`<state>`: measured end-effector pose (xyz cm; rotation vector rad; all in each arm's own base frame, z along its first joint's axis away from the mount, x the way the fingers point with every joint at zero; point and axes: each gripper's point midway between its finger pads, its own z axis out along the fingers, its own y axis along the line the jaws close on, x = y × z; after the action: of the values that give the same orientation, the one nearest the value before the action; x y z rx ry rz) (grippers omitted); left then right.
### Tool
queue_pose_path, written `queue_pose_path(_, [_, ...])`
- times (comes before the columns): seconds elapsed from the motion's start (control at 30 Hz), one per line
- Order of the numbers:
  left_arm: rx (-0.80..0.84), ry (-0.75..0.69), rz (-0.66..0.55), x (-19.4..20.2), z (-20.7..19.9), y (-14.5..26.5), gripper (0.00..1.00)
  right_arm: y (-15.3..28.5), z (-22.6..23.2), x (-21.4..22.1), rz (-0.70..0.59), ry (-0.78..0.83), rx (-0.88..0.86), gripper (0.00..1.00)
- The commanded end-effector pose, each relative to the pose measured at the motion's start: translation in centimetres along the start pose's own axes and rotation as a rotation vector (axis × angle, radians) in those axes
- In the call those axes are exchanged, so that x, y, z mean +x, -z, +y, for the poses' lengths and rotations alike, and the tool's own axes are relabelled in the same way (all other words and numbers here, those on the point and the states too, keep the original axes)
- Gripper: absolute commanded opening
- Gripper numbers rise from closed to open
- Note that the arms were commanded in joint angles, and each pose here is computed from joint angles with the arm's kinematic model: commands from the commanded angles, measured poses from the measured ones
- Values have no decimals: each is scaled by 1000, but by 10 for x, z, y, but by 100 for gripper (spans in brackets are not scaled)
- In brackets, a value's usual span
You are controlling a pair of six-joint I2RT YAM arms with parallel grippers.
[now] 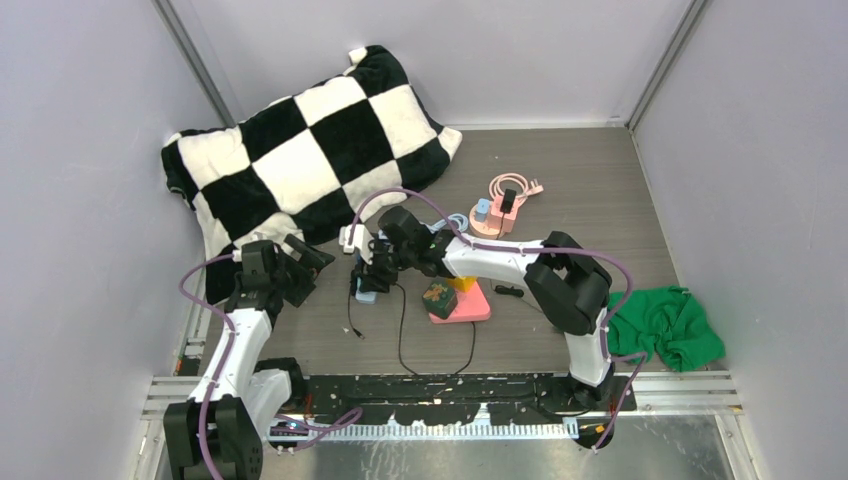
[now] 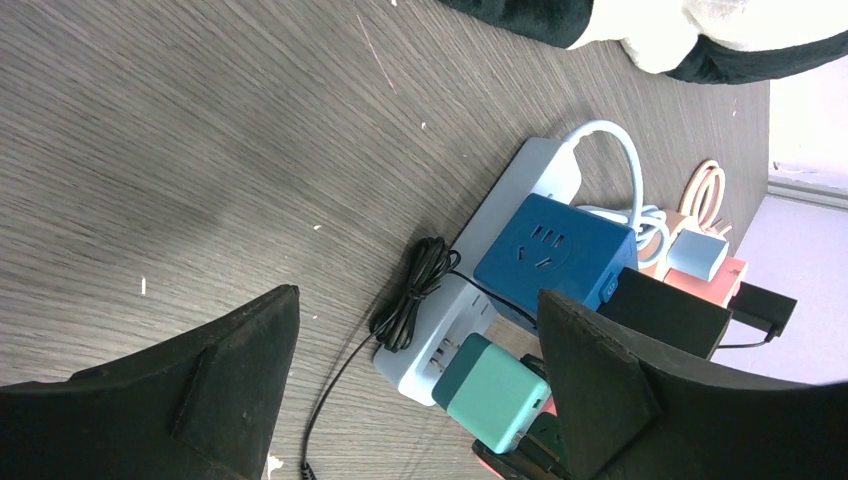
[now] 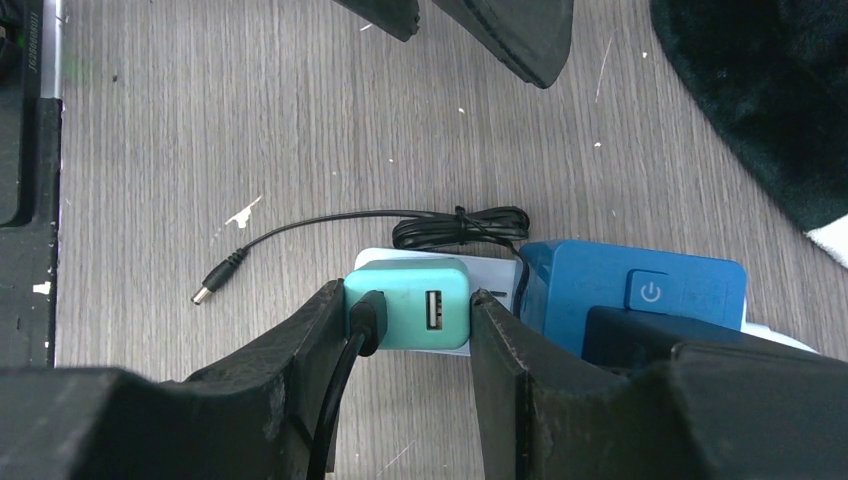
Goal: Insert the plug
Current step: Insert the plug into the socket.
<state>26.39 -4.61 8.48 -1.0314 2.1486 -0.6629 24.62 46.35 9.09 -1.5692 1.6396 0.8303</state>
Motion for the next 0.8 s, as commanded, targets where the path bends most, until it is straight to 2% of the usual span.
queue_pose_path(0.0, [19, -5, -23, -6, -5, 1, 89, -1, -6, 24, 85, -55, 14, 22])
queue_pose_path(0.47, [-33, 12, 16, -3, 1, -2, 87, -8, -8, 57, 205, -113, 40, 20])
queue_pose_path(0.77, [-7, 12, 21, -2, -4, -3, 86, -11, -9, 87, 261, -151, 62, 19])
